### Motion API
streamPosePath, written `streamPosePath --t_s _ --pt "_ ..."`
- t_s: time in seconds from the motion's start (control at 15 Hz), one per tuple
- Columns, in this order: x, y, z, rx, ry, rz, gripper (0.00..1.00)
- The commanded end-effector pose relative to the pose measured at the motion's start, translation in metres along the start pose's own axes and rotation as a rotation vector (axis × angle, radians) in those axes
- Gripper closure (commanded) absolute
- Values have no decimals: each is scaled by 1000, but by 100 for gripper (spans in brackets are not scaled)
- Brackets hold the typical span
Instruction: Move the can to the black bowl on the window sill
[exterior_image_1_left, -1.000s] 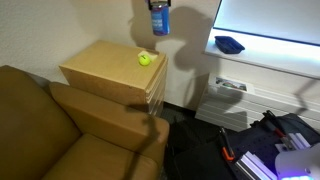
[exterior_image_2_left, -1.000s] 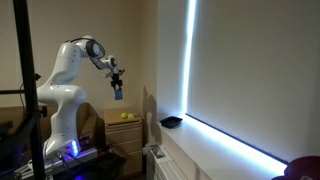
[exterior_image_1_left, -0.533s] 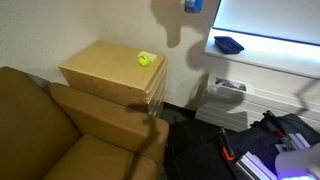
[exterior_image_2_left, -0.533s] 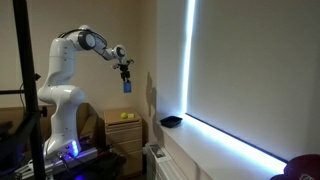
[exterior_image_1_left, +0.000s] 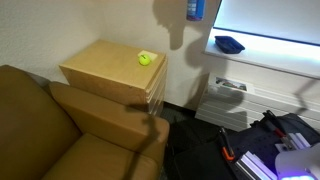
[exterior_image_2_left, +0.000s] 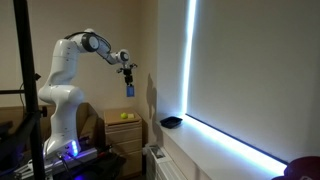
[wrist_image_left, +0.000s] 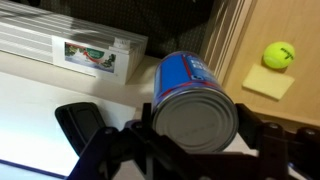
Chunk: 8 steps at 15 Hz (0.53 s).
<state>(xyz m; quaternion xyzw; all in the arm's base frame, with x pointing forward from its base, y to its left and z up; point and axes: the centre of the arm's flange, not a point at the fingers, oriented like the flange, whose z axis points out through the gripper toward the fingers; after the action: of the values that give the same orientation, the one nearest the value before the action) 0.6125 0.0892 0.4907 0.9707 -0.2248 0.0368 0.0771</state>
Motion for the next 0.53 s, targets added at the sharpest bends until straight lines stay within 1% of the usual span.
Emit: streamPosePath --t_s 0.0,0.13,0.27,0.47 --pt "66 77 -2 36 40 192 45" --pt "94 126 -1 44 51 298 45" --pt "118 165 3 49 51 390 45" --pt "143 210 16 18 34 510 45"
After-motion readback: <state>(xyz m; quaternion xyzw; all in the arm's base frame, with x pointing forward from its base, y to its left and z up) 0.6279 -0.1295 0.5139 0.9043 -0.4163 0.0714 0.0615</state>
